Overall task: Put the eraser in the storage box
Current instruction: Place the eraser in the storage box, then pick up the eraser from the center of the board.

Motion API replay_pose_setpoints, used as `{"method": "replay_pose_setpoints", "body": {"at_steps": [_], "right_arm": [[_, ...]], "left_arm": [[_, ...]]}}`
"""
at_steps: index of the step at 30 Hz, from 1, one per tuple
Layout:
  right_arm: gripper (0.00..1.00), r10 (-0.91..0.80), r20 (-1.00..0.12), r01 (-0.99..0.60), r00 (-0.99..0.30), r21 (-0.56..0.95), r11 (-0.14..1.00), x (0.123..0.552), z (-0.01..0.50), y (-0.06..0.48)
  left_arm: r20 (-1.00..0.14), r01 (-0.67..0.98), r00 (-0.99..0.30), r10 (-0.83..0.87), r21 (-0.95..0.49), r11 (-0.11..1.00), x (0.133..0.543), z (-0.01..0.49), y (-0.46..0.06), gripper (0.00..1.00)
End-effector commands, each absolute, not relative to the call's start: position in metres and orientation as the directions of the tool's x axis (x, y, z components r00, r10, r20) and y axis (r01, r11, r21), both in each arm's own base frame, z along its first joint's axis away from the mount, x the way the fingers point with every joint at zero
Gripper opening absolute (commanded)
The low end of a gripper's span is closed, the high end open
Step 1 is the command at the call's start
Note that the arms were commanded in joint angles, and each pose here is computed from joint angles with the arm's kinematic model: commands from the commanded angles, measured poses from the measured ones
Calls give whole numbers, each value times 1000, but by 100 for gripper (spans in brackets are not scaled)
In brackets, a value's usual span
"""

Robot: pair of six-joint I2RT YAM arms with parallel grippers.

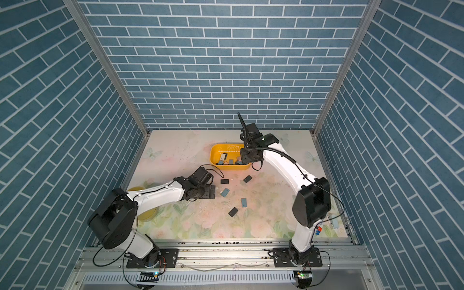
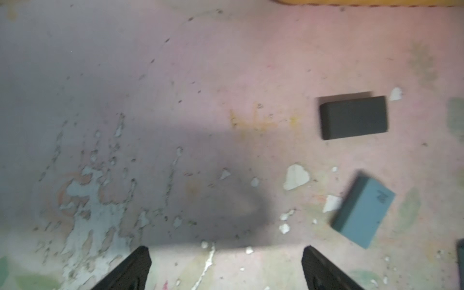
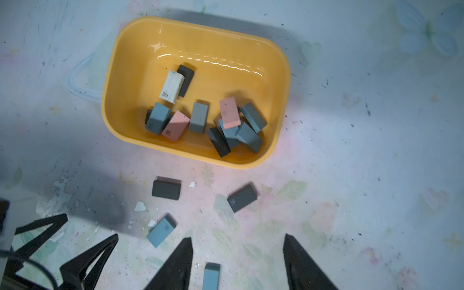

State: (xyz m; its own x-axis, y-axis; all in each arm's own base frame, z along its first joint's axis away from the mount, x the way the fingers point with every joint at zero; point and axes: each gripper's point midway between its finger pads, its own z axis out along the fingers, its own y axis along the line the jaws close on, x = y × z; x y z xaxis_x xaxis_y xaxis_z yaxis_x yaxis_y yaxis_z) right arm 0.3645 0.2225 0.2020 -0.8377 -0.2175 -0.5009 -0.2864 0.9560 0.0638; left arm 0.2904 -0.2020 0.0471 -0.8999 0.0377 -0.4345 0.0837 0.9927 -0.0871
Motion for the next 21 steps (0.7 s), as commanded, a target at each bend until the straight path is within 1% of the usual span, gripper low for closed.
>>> {"method": "replay_pose_setpoints", "body": {"at_steps": [1, 6, 11, 15, 21], "right_arm": [[61, -150, -541, -200, -828, 35, 979, 358, 195, 200], [63, -105, -569, -137, -816, 15, 990, 331, 189, 170], [66, -47, -608, -77, -793, 24, 997, 309, 196, 147], [68, -8, -635, -50, -772, 49, 997, 295, 203, 135], [69, 13, -632, -46, -774, 77, 996, 279, 197, 129]], "left_arm": [[-442, 159, -890, 113, -69, 985, 291, 55, -221, 99], [-443, 246, -873, 203, -41, 968, 289, 60, -248, 99], [-418, 313, -867, 271, -33, 949, 286, 53, -270, 98], [-395, 347, -866, 307, -32, 937, 285, 44, -283, 96], [-361, 361, -873, 329, -25, 932, 286, 29, -289, 92]]}}
